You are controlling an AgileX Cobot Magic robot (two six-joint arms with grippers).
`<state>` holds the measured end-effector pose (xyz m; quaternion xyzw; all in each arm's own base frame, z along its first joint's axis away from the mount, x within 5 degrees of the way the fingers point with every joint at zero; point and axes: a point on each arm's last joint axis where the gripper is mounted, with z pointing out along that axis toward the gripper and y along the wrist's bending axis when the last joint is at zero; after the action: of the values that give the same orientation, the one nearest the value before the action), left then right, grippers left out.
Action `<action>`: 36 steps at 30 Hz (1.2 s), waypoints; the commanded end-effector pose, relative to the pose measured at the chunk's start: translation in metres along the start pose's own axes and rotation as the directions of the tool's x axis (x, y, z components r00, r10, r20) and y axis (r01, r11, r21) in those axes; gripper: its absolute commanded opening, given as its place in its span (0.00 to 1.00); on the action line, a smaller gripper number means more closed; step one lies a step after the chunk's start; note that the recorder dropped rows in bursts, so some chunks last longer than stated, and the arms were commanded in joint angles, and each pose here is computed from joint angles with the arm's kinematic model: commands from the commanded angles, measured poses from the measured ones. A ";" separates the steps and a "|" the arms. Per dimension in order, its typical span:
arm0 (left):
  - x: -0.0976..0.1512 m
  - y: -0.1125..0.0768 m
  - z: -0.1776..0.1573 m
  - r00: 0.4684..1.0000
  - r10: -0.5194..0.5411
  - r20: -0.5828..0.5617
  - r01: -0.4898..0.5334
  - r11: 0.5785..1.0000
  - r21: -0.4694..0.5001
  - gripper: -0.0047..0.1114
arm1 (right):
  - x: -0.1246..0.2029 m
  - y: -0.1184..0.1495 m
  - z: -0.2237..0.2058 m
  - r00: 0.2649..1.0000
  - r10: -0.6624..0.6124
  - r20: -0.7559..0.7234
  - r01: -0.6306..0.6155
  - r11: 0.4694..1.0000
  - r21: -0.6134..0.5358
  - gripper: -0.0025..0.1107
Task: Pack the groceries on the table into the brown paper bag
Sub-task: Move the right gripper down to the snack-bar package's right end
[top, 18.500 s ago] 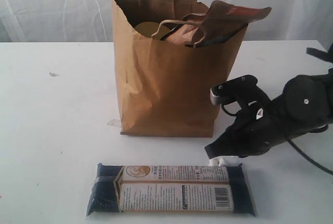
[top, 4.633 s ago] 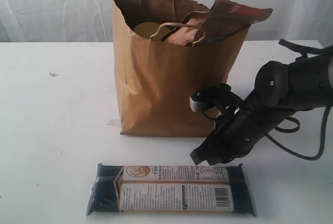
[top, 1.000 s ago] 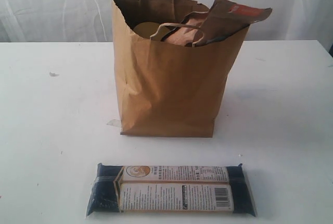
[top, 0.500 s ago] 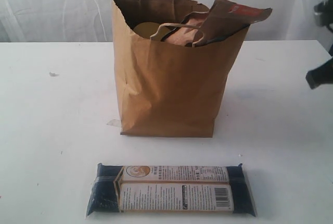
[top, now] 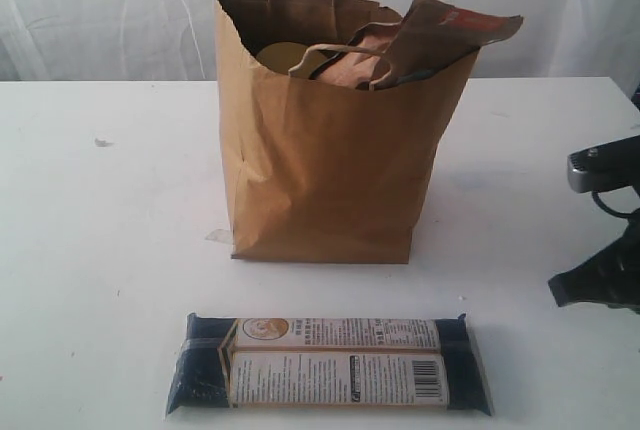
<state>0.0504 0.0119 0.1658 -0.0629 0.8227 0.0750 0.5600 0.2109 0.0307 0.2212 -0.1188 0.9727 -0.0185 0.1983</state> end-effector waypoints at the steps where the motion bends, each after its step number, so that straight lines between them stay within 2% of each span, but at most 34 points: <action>1: -0.001 0.000 0.000 1.000 0.003 0.010 -0.003 1.000 0.007 0.04 | -0.001 0.022 -0.006 0.991 -0.120 0.058 0.128 0.977 -0.171 0.02; 3: -0.001 0.000 0.000 1.000 0.003 0.010 -0.003 1.000 0.007 0.04 | 0.000 0.037 -0.009 0.977 -0.201 0.070 0.212 0.953 -0.216 0.02; 8: -0.001 0.000 0.000 1.000 0.003 0.010 -0.003 1.000 0.007 0.04 | 0.005 0.071 -0.015 0.902 -0.422 0.091 0.432 0.876 -0.213 0.02; 12: -0.001 0.000 0.000 1.000 0.003 0.010 -0.003 1.000 0.007 0.04 | -0.002 0.098 -0.034 0.847 -0.522 0.095 0.530 0.824 -0.200 0.02; 17: -0.001 0.000 0.000 1.000 0.003 0.010 -0.003 1.000 0.007 0.04 | -0.021 0.142 -0.056 0.753 -0.652 0.083 0.650 0.721 -0.240 0.02; 19: -0.001 0.000 0.000 1.000 0.003 0.010 -0.003 1.000 0.007 0.04 | -0.025 0.167 -0.058 0.675 -0.734 0.081 0.725 0.638 -0.260 0.02; 24: -0.001 0.000 0.000 1.000 0.003 0.010 -0.003 1.000 0.007 0.04 | -0.021 0.230 -0.054 0.352 -0.922 0.163 0.914 0.302 -0.270 0.02; 25: -0.001 0.000 0.000 1.000 0.003 0.010 -0.003 1.000 0.007 0.04 | -0.020 0.240 -0.053 0.310 -0.933 0.183 0.929 0.257 -0.264 0.02; 29: -0.001 0.000 0.000 1.000 0.003 0.010 -0.003 1.000 0.007 0.04 | -0.022 0.262 -0.047 0.287 -0.923 0.256 0.945 0.229 -0.232 0.02; 34: -0.001 0.000 0.000 1.000 0.003 0.010 -0.003 1.000 0.007 0.04 | -0.024 0.266 -0.043 0.286 -0.917 0.276 0.948 0.230 -0.219 0.03; 36: -0.001 0.000 0.000 1.000 0.003 0.010 -0.003 1.000 0.007 0.04 | -0.024 0.266 -0.043 0.284 -0.918 0.277 0.949 0.228 -0.219 0.07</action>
<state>0.0504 0.0119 0.1658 -0.0629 0.8227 0.0750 0.5600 0.1553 0.2931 0.2456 -0.7033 0.6917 0.0436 0.1580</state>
